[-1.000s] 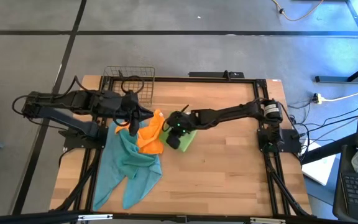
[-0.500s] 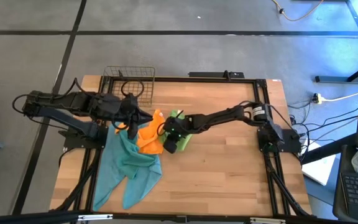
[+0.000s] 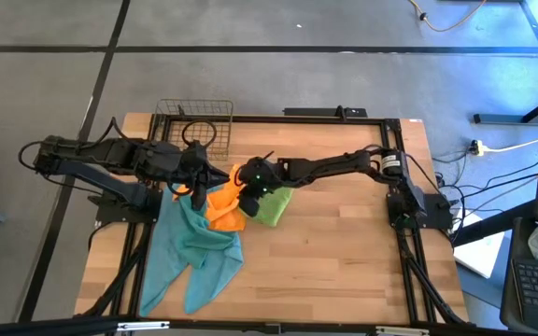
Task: Fold microfiber towels
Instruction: Fold the green microfiber cloth, then put the folded green microfiber cloth into the wire basket
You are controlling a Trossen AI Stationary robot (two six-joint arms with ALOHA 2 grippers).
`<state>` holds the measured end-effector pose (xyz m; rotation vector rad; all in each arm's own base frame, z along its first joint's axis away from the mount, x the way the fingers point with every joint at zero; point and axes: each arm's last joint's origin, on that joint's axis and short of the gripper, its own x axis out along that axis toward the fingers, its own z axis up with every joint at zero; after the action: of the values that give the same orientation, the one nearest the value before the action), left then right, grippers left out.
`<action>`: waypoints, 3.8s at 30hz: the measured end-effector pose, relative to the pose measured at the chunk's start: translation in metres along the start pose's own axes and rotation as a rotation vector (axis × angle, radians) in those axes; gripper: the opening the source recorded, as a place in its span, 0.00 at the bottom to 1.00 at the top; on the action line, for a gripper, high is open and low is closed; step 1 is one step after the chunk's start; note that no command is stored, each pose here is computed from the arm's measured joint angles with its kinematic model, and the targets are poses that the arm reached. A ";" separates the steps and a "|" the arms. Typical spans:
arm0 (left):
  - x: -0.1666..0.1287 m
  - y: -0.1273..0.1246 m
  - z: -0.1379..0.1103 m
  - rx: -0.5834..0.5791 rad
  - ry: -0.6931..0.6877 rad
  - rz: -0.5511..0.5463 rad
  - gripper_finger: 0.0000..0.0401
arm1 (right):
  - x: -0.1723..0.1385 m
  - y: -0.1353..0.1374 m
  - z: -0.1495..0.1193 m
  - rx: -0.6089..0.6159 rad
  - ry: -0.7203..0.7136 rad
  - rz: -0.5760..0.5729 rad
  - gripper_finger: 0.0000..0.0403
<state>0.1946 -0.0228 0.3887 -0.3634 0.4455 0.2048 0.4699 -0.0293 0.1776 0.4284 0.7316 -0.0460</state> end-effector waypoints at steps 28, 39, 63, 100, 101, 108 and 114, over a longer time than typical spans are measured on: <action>0.000 0.006 0.000 -0.035 -0.066 0.173 0.10 | -0.021 0.005 -0.072 -0.156 0.650 -0.188 0.24; 0.000 0.007 0.001 -0.070 -0.073 0.182 0.10 | -0.041 -0.007 -0.076 -0.076 0.669 -0.209 0.24; -0.018 -0.010 0.005 -0.032 -0.169 0.031 0.10 | -0.136 -0.018 -0.153 0.973 -0.013 -0.142 0.36; -0.024 0.009 0.017 -0.001 -0.207 0.033 0.10 | -0.098 -0.042 -0.185 1.336 -0.146 -0.240 0.69; -0.024 0.009 0.017 -0.007 -0.206 0.032 0.10 | -0.096 -0.045 -0.184 1.331 -0.160 -0.235 0.69; -0.024 0.009 0.017 -0.024 -0.207 0.030 0.10 | -0.087 -0.054 -0.183 1.311 -0.178 -0.224 0.69; -0.024 0.009 0.017 -0.069 -0.208 0.025 0.10 | -0.086 -0.057 -0.181 1.249 -0.265 -0.251 0.69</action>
<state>0.1778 -0.0109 0.4110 -0.3998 0.2389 0.2801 0.2800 -0.0188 0.0934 1.4817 0.4124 -0.8107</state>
